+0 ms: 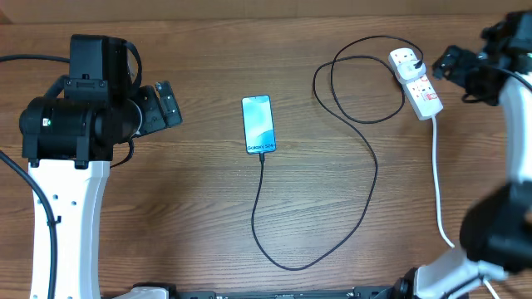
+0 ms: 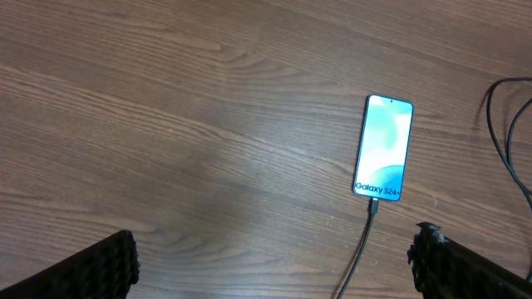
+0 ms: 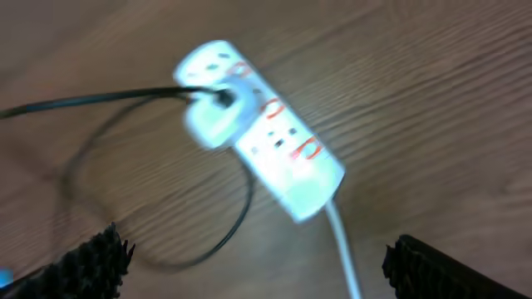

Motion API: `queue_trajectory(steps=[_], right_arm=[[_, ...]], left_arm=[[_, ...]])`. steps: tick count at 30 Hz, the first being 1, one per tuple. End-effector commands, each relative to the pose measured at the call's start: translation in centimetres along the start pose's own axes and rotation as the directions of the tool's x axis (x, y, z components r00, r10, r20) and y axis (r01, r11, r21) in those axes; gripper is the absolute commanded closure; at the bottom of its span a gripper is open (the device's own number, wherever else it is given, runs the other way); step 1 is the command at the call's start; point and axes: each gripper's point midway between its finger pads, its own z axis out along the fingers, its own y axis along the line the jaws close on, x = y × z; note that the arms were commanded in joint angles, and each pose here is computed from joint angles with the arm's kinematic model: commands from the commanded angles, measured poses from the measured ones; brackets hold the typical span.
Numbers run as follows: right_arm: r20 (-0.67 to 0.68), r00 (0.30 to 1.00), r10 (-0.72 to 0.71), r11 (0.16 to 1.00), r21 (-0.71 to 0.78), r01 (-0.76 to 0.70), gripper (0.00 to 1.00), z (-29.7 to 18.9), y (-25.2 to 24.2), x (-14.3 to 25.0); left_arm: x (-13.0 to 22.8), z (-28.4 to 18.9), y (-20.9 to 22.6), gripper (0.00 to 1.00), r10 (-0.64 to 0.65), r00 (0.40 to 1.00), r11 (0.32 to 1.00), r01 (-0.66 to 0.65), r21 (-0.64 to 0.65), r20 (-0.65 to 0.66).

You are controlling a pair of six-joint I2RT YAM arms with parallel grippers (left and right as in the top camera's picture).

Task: Plug charger to phone and switch on socket

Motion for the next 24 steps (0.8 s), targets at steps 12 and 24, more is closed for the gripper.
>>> queue_trajectory(steps=[12, 24], right_arm=[[0.03, 0.997, -0.075, 0.956, -0.284, 0.081, 0.0, -16.8, 7.3, 8.2], [-0.034, 0.978, -0.208, 0.911, -0.37, 0.181, 0.0, -17.5, 9.3, 18.6]], left_arm=[[0.0, 0.2, -0.2, 0.0, -0.015, 1.0, 1.0, 0.015, 0.007, -0.006], [0.0, 0.2, -0.2, 0.0, -0.015, 1.0, 1.0, 0.015, 0.007, -0.006]])
